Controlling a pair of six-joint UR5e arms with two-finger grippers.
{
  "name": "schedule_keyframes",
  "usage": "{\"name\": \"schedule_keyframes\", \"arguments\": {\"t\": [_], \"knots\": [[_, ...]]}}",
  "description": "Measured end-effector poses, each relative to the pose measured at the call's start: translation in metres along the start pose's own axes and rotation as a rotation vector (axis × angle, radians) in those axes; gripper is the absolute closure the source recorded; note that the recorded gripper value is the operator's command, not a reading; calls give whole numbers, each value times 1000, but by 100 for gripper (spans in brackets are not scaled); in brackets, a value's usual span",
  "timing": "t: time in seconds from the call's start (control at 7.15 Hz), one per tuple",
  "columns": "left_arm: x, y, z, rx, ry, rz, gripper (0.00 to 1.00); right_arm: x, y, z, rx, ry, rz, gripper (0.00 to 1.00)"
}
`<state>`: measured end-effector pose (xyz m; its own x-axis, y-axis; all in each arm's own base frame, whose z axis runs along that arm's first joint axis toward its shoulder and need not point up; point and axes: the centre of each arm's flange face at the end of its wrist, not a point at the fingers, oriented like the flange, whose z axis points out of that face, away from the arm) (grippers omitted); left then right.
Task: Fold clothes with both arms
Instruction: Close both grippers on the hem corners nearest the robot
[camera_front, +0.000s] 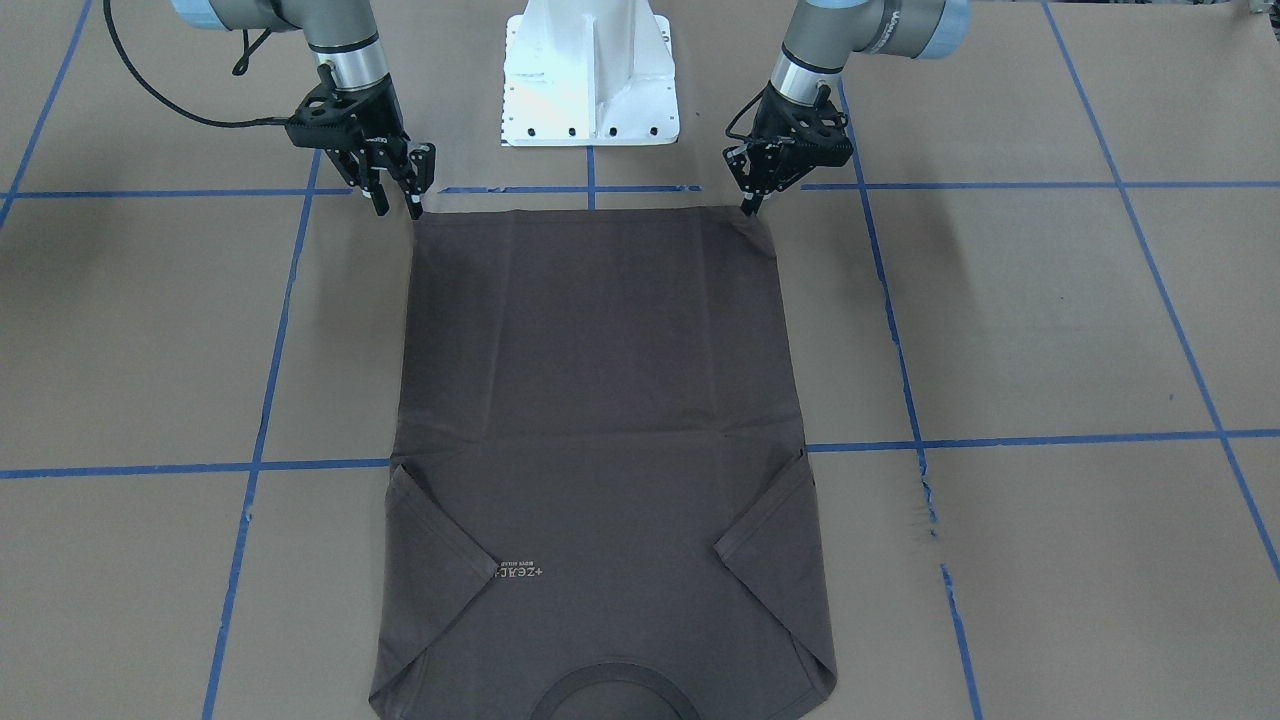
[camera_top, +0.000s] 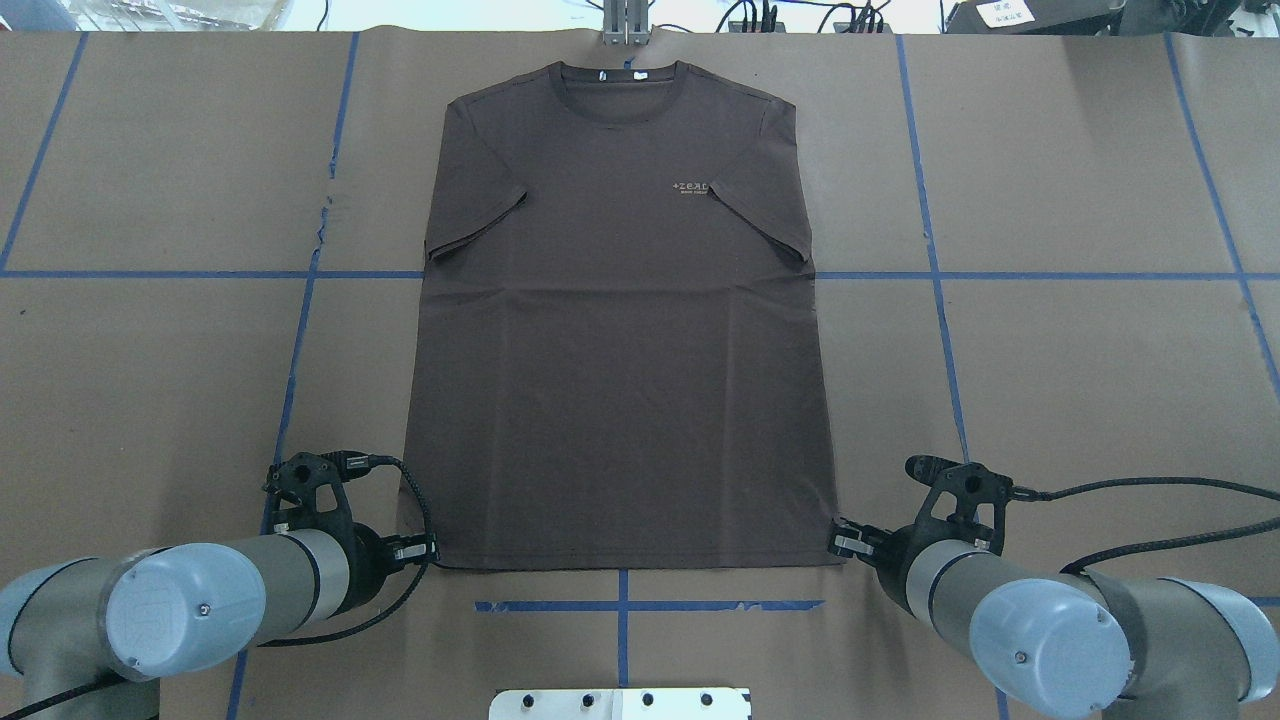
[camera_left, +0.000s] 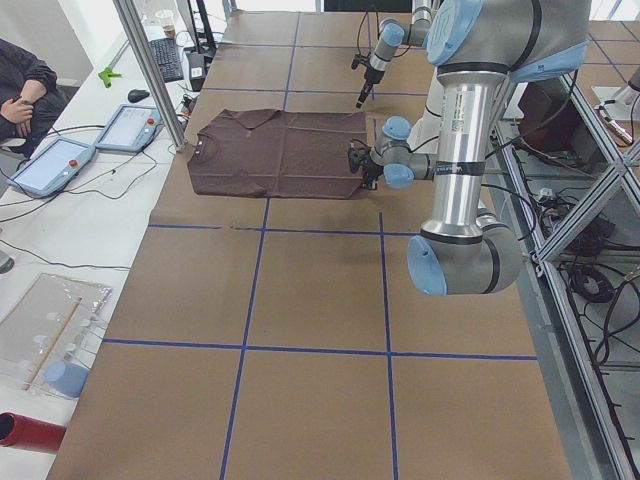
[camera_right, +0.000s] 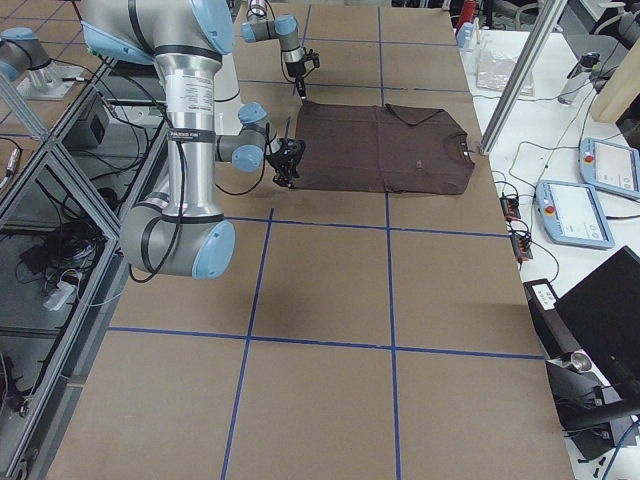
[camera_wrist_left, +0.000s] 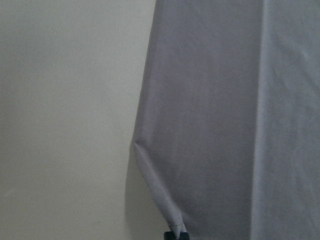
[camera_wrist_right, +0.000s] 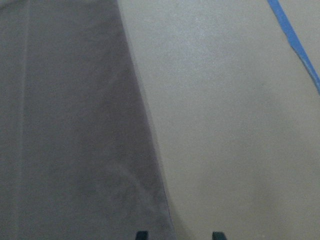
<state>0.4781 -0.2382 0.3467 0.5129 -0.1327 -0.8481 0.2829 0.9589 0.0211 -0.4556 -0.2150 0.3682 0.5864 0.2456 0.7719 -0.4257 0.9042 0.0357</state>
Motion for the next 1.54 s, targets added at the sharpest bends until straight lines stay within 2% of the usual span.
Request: {"name": "schedule_keyframes", "arguments": {"t": [0.28, 0.98, 1.12, 1.26, 1.54], "knots": [[1, -1, -1, 5, 3, 0, 100, 0, 9, 8, 12, 7, -13, 49], [2, -1, -4, 6, 7, 1, 100, -5, 32, 21, 17, 11, -39, 59], [2, -2, -4, 7, 8, 0, 100, -9, 35, 25, 18, 9, -41, 88], [2, -2, -4, 7, 8, 0, 100, -12, 36, 26, 19, 7, -40, 100], [2, -2, -4, 7, 8, 1, 100, -13, 36, 26, 20, 4, -40, 100]]}}
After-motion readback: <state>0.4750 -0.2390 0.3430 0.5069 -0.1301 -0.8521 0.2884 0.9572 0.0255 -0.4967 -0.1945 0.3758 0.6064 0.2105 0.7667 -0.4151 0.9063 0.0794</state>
